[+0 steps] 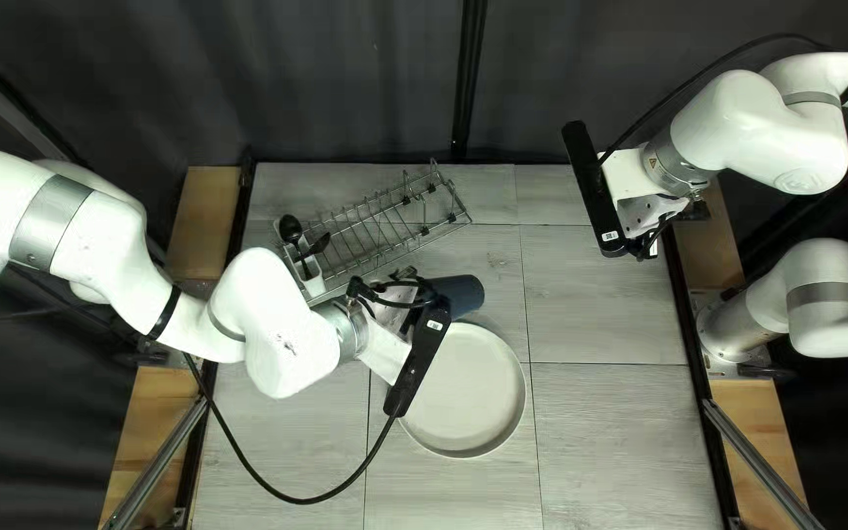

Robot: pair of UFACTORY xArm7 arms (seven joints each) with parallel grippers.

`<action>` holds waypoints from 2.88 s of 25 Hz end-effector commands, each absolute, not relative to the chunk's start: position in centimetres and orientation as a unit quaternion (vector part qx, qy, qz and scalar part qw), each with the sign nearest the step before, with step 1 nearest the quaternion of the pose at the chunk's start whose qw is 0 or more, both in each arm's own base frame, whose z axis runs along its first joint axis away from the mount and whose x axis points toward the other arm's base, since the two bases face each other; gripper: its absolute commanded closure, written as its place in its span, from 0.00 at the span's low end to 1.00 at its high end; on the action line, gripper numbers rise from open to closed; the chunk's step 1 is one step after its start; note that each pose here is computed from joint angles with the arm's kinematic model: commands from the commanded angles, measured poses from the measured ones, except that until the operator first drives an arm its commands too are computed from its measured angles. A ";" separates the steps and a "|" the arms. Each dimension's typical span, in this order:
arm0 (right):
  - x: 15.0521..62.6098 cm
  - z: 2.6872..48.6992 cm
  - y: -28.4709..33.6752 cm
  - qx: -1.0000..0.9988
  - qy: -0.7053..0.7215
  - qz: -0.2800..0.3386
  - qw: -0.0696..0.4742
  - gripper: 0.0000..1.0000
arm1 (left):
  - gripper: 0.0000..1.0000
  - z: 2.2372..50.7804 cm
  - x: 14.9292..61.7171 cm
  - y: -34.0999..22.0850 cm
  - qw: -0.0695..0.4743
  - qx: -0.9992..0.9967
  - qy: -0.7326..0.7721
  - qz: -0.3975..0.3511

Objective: Pick up and place plate onto table. Place down one fork to the left of the plate. Place spoon and knife to the right of the plate. Place cup above the knife and spoon

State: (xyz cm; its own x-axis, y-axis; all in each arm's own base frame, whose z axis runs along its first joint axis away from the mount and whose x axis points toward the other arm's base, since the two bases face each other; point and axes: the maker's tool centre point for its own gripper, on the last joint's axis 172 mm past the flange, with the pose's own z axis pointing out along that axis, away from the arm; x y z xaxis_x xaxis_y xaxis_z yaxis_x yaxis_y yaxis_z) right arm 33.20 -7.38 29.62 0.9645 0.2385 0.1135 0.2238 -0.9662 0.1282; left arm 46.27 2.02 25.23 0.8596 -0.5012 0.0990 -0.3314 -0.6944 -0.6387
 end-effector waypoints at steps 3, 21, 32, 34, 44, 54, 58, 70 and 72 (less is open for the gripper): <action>33.2 29.6 -7.4 0.989 0.117 0.064 0.057 0.00 | 1.00 27.8 44.2 2.6 0.184 -0.947 0.243 -0.098; 33.2 29.6 -7.4 0.989 0.117 0.064 0.057 0.00 | 1.00 23.5 42.1 5.7 0.042 -0.985 0.167 -0.008; 33.2 29.6 -7.4 0.989 0.117 0.064 0.057 0.00 | 1.00 18.3 42.6 5.9 0.000 -0.979 0.203 0.027; 33.2 29.6 -7.4 0.989 0.117 0.064 0.057 0.00 | 1.00 17.4 42.7 6.1 -0.005 -0.976 0.213 0.034; 33.2 29.6 -7.4 0.989 0.117 0.064 0.057 0.00 | 0.98 15.3 43.4 7.2 -0.019 -0.969 0.241 0.059; 33.2 29.6 -7.4 0.989 0.117 0.064 0.057 0.00 | 0.91 13.9 43.2 8.0 -0.031 -0.966 0.245 0.072; 33.2 29.6 -7.4 0.989 0.117 0.064 0.057 0.00 | 0.00 13.8 43.6 8.0 -0.029 -0.967 0.242 0.072; 33.2 29.6 -7.4 0.989 0.117 0.064 0.057 0.00 | 0.00 23.1 39.0 8.9 0.032 -0.988 0.148 0.010; 33.2 29.6 -7.4 0.989 0.117 0.064 0.057 0.00 | 0.00 25.3 36.5 8.9 0.042 -0.991 0.124 -0.009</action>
